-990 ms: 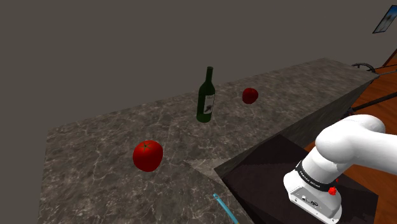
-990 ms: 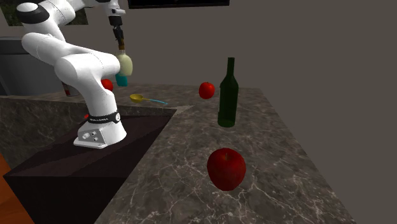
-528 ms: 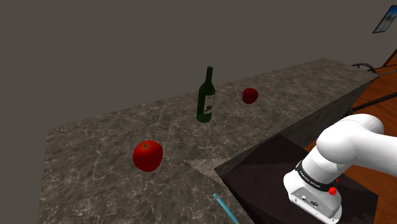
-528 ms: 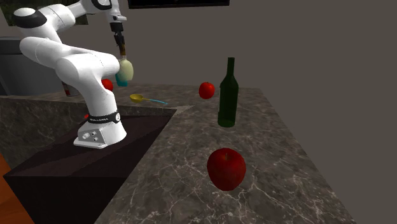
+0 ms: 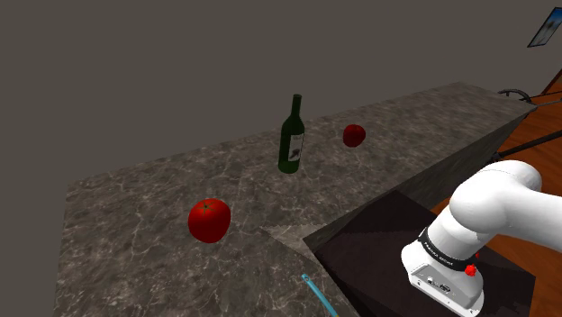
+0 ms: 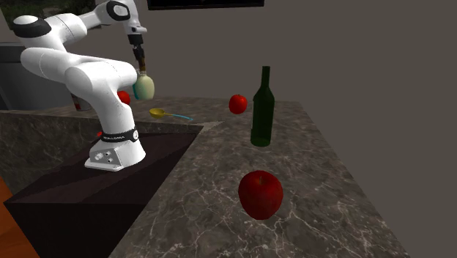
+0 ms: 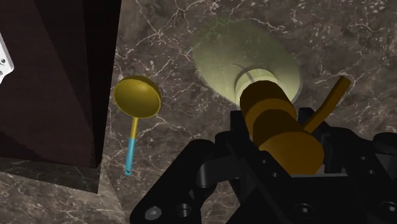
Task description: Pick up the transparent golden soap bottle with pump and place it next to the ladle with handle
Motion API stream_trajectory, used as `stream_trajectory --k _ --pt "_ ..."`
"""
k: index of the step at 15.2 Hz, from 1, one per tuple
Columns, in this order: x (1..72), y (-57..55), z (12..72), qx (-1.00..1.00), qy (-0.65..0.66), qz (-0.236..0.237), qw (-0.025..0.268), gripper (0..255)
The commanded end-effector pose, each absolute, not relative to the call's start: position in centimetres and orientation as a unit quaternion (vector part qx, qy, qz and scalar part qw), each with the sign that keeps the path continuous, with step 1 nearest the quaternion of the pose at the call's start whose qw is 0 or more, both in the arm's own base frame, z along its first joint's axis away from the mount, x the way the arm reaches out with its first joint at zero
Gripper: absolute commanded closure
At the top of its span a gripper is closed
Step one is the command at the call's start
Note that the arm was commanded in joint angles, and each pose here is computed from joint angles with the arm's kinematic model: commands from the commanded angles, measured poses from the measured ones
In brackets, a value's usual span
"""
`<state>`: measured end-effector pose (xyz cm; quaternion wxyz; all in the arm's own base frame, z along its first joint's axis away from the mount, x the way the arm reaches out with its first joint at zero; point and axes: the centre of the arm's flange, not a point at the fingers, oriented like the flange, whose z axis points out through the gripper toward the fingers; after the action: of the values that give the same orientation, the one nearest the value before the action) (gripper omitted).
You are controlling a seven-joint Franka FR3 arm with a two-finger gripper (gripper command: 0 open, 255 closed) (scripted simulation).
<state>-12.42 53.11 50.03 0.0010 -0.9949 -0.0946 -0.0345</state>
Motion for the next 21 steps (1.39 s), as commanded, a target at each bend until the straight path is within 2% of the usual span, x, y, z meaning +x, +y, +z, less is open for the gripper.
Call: stream_trajectory --k 1,11,18,19,21 --pt "-12.4 53.2 49.0 -0.995 -0.094 -0.034 0.001 255" --pt "-12.4 53.2 43.8 -0.995 -0.094 -0.034 0.001 255" --pt "-12.4 53.2 43.8 -0.995 -0.094 -0.034 0.001 255" --pt "-12.4 53.2 43.8 -0.995 -0.094 -0.034 0.001 0" --pt "-12.4 53.2 43.8 -0.995 -0.094 -0.034 0.001 0"
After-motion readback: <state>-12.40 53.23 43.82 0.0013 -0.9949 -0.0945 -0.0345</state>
